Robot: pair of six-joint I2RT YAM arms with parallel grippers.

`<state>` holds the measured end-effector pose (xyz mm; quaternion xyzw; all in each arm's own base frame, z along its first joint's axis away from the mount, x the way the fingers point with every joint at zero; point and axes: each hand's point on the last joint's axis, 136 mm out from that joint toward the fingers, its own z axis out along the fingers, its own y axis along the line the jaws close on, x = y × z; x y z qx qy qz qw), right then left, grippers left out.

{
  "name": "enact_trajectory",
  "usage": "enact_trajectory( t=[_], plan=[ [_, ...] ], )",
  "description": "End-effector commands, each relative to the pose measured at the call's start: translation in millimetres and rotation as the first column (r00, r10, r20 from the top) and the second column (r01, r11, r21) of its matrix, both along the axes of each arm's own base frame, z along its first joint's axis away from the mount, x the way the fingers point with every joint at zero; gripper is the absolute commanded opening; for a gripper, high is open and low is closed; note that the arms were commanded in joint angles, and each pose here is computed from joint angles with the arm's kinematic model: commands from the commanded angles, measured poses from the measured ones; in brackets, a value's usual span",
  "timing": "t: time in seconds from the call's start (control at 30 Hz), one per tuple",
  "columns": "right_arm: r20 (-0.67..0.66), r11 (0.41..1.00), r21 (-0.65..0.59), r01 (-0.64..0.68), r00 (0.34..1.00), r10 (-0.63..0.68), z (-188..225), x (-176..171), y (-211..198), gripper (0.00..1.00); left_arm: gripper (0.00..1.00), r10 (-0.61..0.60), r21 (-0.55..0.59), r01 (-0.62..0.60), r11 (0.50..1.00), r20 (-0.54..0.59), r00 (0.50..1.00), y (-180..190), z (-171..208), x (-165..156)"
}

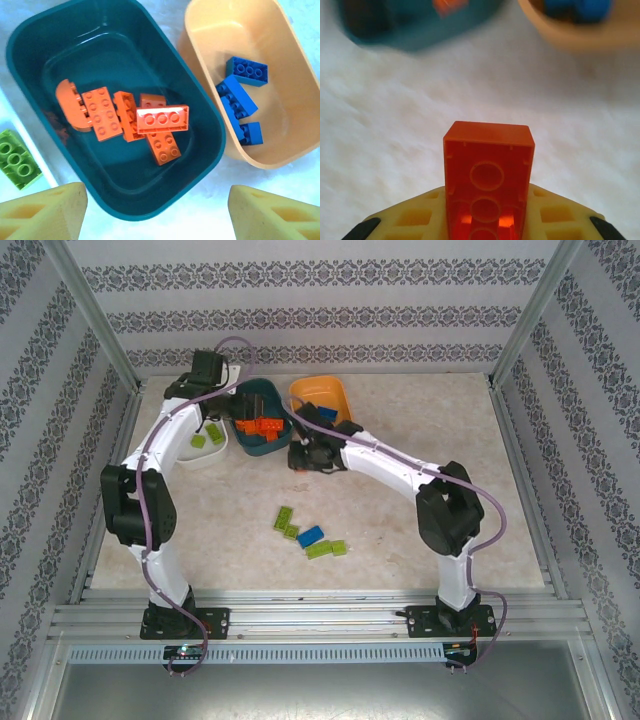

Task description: Sort the legos into containers by color

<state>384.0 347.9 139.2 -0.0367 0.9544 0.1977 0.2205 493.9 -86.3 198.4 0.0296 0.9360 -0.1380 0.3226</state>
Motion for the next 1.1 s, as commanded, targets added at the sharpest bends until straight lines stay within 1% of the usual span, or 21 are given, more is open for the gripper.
enact_trajectory(
  t=[0.0, 0.07, 0.1, 0.17, 0.23, 0.3, 0.43, 0.57, 0.63, 0.73, 0.83, 0.9, 1.0, 1.07],
  plan=[
    [0.121, 0.997, 0.061, -0.054, 0.992, 0.046, 23.2, 48.1, 24.1, 0.21, 0.76, 0.052, -0.051, -0.049, 0.998, 0.074, 0.996, 13.5, 21.1, 6.0],
    [0.157, 0.994, 0.085, -0.066, 0.986, 0.052, 26.7, 75.5, 37.3, 0.28, 0.77, 0.078, -0.061, -0.073, 0.995, 0.081, 0.994, 22.6, 22.2, 7.4],
    [0.178, 0.991, 0.111, -0.071, 0.983, 0.05, 35.4, 89.8, 44.5, 0.34, 0.77, 0.088, -0.067, -0.083, 0.994, 0.081, 0.993, 26.6, 22.1, 7.8],
    [0.17, 0.988, 0.136, -0.07, 0.984, 0.046, 29.3, 111.5, 53.7, 0.48, 0.78, 0.102, -0.07, -0.096, 0.993, 0.085, 0.991, 32.4, 21.6, 8.1],
    [0.188, 0.984, 0.165, -0.065, 0.982, 0.033, 35.6, 128.9, 59.1, 0.52, 0.79, 0.111, -0.072, -0.104, 0.992, 0.093, 0.99, 36.7, 22.7, 8.4],
    [0.212, 0.98, 0.189, -0.068, 0.977, 0.027, 45.6, 138.8, 61.9, 0.55, 0.79, 0.112, -0.071, -0.105, 0.992, 0.095, 0.989, 39.1, 23.8, 8.2],
    [0.234, 0.984, 0.16, -0.082, 0.971, 0.043, 62.3, 131.8, 52.8, 0.59, 0.8, 0.104, -0.074, -0.097, 0.993, 0.105, 0.989, 38.0, 24.4, 7.1],
    [0.196, 0.989, 0.114, -0.091, 0.978, 0.067, 63.7, 92.6, 24.8, 0.65, 0.8, 0.077, -0.113, -0.065, 0.991, 0.105, 0.991, 26.0, 27.5, 6.3],
    [0.159, 0.99, 0.102, -0.093, 0.984, 0.076, 54.7, 62.9, 5.9, 0.67, 0.8, 0.055, -0.113, -0.042, 0.993, 0.107, 0.993, 16.1, 29.0, 2.2],
    [0.061, 0.993, 0.053, -0.107, 0.993, 0.103, 33.3, 10.2, -27.5, 0.7, 0.8, 0.005, -0.1, 0.003, 0.995, 0.081, 0.997, -5.4, 25.4, -11.0],
    [-0.065, 0.991, 0.01, -0.133, 0.989, 0.133, 1.2, -50.3, -57.1, 0.72, 0.8, -0.041, -0.104, 0.044, 0.994, 0.037, 0.998, -28.7, 15.6, -32.6],
    [-0.138, 0.987, -0.049, -0.15, 0.98, 0.142, -20.4, -89.1, -76.5, 0.73, 0.8, -0.052, -0.122, 0.052, 0.991, 0.005, 0.999, -42.2, 7.6, -50.3],
    [-0.209, 0.968, -0.136, -0.212, 0.961, 0.181, -43.5, -137.7, -95.1, 0.74, 0.83, -0.065, -0.145, 0.062, 0.988, -0.022, 0.998, -60.1, -1.6, -77.7],
    [-0.236, 0.954, -0.19, -0.233, 0.954, 0.186, -56.5, -159.3, -105.9, 0.74, 0.86, -0.078, -0.17, 0.071, 0.983, -0.037, 0.996, -71.2, -7.6, -95.7]
  ],
)
